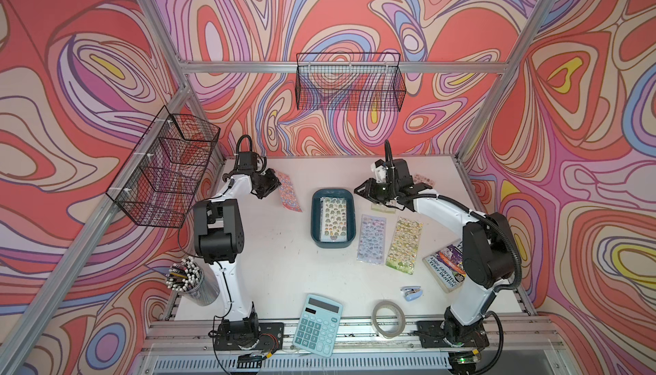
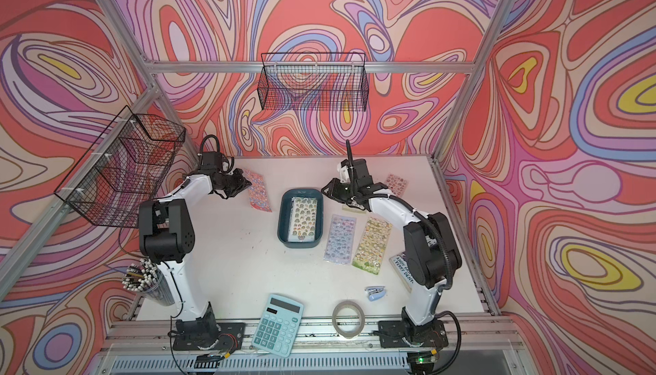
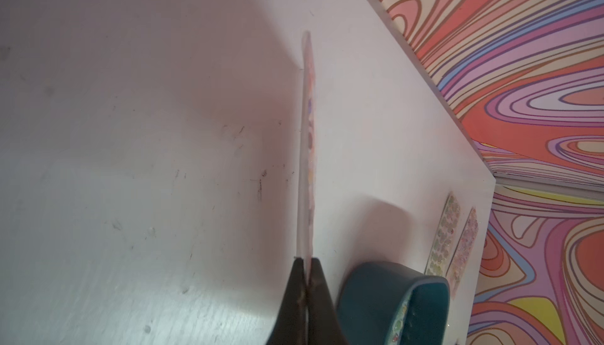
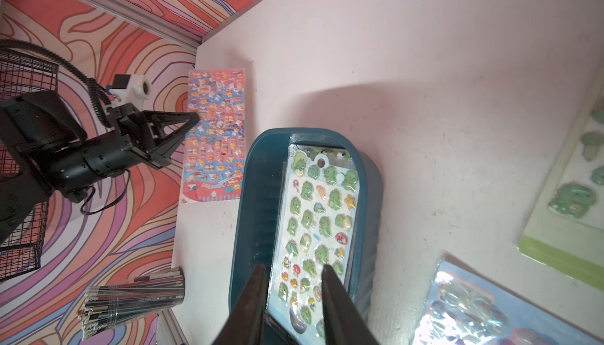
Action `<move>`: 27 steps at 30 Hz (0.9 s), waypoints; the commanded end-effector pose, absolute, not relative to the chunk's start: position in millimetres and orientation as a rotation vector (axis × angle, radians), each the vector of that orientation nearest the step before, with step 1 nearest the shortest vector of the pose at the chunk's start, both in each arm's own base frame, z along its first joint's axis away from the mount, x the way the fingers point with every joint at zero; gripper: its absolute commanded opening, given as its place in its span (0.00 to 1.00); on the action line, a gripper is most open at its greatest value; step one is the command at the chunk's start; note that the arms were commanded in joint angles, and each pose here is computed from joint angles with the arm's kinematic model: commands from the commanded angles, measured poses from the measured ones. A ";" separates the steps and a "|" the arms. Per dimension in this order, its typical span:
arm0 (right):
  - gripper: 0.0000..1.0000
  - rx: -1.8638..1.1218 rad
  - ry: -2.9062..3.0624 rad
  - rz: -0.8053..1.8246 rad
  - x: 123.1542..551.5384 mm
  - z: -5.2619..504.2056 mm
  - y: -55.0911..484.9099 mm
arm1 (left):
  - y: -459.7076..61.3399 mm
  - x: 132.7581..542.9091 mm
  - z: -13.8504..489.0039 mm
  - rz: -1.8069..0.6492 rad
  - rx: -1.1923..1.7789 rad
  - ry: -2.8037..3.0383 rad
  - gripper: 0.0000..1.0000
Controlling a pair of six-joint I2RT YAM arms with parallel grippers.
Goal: Take the stickers out of the storage box
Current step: Place the sticker at the center of the board.
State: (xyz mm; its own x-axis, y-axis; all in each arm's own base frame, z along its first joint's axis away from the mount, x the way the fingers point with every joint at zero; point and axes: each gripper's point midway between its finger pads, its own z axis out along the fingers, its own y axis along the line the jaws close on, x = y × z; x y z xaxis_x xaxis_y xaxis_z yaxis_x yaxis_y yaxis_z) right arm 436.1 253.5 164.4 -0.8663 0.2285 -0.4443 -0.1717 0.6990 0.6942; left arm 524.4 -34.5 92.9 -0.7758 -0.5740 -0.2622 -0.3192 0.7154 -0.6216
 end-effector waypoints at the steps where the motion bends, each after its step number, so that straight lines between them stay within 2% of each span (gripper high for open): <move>1: 0.31 0.045 2.408 1.018 437.7 165.1 250.8 | -32.1 534.8 96.5 -0.775 -0.662 2.482 0.00; 6: 0.31 0.052 2.410 1.016 438.5 163.4 251.1 | -27.9 537.0 76.6 -0.740 -0.689 2.520 0.02; 9: 0.30 0.055 2.406 1.019 439.9 165.3 251.1 | -27.0 534.0 67.1 -0.734 -0.710 2.541 0.24; 11: 0.30 0.052 2.405 1.019 439.8 166.1 251.7 | -25.6 531.3 64.1 -0.725 -0.723 2.546 0.35; 16: 0.31 0.066 2.417 0.984 439.2 165.9 248.2 | -16.6 524.6 70.4 -0.661 -0.757 2.537 0.55; 20: 0.32 0.035 2.464 0.842 432.5 158.9 250.6 | -3.6 512.2 84.0 -0.557 -0.808 2.520 0.75; 23: 0.33 -0.030 2.508 0.696 423.7 152.7 262.2 | 5.2 496.5 97.2 -0.485 -0.854 2.491 0.84; 27: 0.33 -0.102 2.547 0.586 412.0 143.8 283.8 | -1.5 472.2 113.5 -0.480 -0.857 2.453 0.88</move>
